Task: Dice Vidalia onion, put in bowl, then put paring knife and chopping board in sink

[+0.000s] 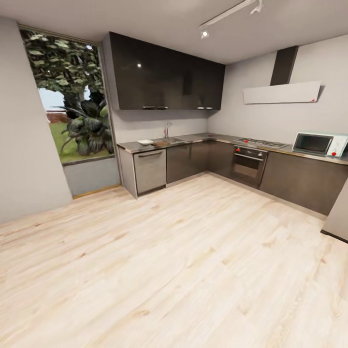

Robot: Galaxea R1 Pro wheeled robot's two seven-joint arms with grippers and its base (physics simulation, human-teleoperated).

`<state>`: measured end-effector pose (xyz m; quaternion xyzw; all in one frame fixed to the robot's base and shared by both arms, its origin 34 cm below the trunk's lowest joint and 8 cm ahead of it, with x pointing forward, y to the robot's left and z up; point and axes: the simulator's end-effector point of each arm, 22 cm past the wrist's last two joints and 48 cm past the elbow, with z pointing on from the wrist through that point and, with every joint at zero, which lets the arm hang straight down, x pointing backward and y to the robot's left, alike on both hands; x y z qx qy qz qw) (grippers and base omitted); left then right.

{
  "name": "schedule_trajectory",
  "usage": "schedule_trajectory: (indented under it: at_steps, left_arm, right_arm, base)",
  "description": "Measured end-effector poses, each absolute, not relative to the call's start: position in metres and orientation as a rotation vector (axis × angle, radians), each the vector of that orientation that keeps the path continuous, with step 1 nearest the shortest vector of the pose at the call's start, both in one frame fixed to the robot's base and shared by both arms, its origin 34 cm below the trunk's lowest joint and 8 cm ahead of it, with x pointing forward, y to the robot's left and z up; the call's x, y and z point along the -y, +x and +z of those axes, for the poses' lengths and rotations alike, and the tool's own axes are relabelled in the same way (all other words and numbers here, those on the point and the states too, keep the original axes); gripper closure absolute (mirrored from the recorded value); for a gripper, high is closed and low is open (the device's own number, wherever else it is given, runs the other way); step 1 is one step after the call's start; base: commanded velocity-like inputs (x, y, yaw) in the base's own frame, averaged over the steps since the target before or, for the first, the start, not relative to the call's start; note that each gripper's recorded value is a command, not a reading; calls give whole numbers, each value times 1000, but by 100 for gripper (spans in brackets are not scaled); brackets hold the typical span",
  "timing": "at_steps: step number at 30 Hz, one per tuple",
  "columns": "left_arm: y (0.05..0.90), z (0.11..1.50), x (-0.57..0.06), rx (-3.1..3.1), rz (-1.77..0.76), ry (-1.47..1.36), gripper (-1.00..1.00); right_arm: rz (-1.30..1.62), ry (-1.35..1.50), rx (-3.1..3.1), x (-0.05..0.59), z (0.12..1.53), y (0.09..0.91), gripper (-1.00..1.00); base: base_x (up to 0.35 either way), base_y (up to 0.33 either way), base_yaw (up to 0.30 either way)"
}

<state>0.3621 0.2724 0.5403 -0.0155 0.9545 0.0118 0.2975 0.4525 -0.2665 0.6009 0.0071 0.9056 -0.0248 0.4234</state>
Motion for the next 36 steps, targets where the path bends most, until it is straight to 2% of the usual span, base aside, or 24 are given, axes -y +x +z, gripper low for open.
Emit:
schedule_trajectory:
  at_steps: [36]
  left_arm:
    - [361, 540, -272, -2539, 30, -42, -100]
  right_arm:
    - [-64, 18, -2268, 267, 600, 452, -100]
  base:
    - [318, -77, 0]
